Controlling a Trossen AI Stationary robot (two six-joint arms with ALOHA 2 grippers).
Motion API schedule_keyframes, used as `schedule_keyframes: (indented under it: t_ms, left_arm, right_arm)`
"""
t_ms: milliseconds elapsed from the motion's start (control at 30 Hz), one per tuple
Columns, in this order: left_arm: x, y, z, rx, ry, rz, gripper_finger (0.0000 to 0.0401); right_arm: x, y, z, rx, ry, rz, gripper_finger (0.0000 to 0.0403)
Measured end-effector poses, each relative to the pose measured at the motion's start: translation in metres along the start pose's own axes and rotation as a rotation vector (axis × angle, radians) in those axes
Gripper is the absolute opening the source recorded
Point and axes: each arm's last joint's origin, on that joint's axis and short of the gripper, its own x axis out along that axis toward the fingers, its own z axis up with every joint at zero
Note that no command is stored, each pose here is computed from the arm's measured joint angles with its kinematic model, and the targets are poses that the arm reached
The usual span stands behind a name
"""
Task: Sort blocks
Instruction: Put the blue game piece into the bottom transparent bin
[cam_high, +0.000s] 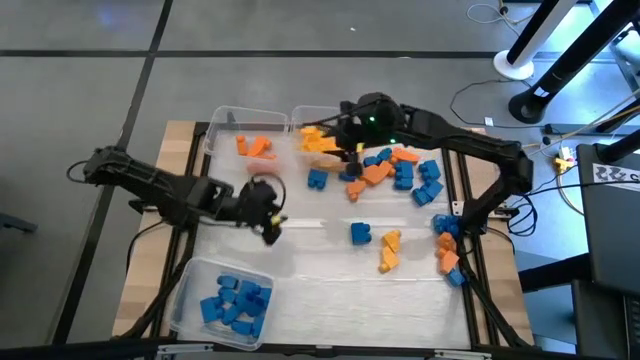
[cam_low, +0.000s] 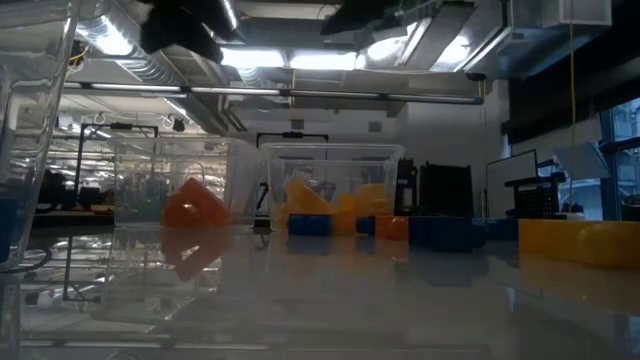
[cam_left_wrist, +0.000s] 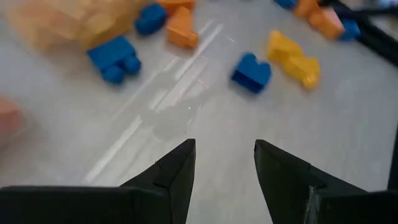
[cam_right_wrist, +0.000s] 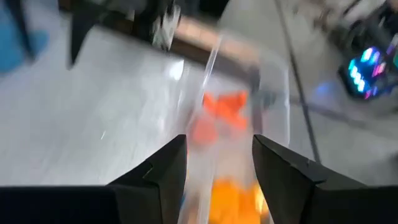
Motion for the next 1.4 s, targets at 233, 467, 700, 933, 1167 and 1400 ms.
schedule_keyframes:
  t_ms: [233,467,700,933,1167,1400]
  left_arm:
    - [0.036,0.024,0.030,-0.144,0.006,0.019,0.0155]
    - [0.091,0.036,0.046,-0.203,-0.027,0.055,0.0155]
    - [0.138,0.050,0.056,-0.181,-0.098,0.075,0.0155]
    - [0.171,0.067,0.055,-0.204,-0.095,0.123,0.0155]
    - [0.189,0.056,0.045,-0.130,-0.048,0.018,0.0155]
    - [0.200,0.016,0.028,0.217,-0.087,-0.216,0.0155]
  right_arm:
    - [-0.024,0.029,-0.005,-0.049,0.268,-0.042,0.0182]
    - [-0.029,0.053,-0.007,-0.105,0.430,-0.075,0.0182]
    - [-0.031,0.073,-0.001,-0.153,0.435,-0.020,0.0182]
    - [-0.035,0.093,0.002,-0.166,0.461,0.035,0.0182]
    - [-0.038,0.117,0.003,-0.192,0.491,0.091,0.0182]
    - [-0.037,0.132,0.003,-0.226,0.503,0.095,0.0182]
